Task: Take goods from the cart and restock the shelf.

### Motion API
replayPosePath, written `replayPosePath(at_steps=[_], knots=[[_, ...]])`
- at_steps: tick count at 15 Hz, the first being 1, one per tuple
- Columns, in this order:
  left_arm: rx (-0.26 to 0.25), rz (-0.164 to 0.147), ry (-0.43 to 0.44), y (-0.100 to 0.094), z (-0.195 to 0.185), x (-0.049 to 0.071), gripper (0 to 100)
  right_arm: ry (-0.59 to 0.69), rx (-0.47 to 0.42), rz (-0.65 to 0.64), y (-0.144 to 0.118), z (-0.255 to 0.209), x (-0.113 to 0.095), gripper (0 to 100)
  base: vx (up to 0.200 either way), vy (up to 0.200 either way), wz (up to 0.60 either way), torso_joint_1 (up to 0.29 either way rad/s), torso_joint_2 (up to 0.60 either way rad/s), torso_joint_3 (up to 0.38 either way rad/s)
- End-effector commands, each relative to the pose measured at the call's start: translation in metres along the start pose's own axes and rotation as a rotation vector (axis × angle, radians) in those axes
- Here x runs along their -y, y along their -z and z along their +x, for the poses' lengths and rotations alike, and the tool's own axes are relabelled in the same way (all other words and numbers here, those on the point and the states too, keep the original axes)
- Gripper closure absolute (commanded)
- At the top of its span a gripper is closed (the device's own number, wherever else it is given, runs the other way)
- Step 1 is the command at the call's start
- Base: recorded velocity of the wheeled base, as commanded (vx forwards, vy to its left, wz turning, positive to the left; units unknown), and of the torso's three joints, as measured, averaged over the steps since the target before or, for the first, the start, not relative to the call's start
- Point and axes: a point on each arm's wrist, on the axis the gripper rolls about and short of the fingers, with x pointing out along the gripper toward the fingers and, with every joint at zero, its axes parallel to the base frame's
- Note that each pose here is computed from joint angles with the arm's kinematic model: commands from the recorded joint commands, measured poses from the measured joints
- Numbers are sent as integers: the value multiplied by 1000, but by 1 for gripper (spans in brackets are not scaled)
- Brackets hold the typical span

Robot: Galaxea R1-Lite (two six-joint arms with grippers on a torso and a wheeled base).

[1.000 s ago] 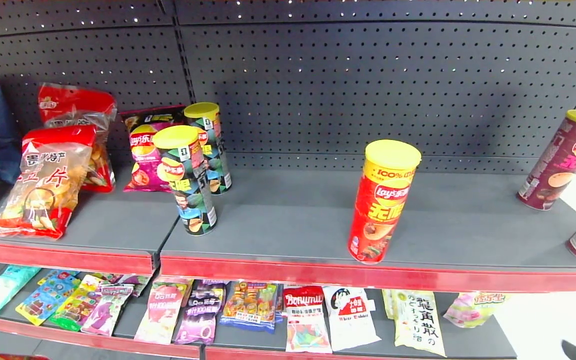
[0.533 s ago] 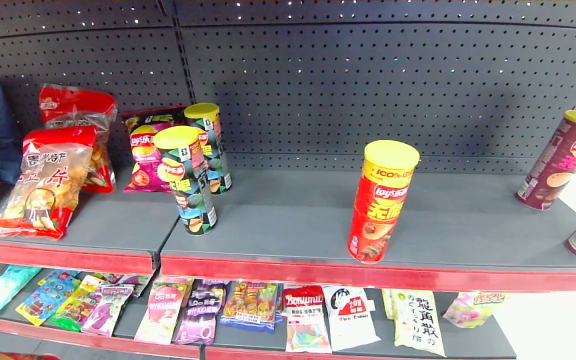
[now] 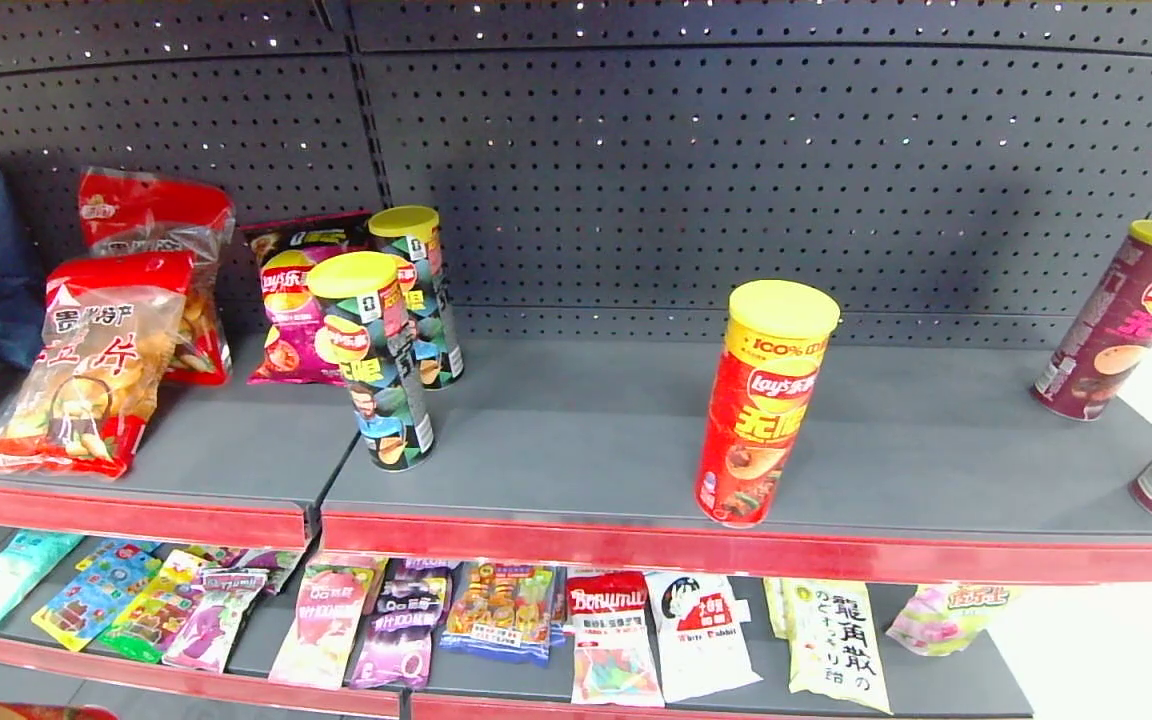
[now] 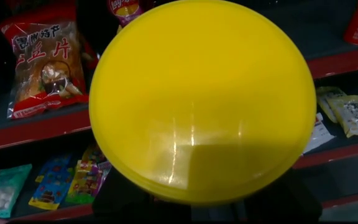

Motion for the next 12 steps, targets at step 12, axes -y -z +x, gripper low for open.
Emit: replayPosePath(at_steps=[12], knots=[[0, -4, 4, 0, 0, 0, 100, -21, -6, 45, 13, 7, -1, 0, 0, 0, -50, 0, 1, 1]])
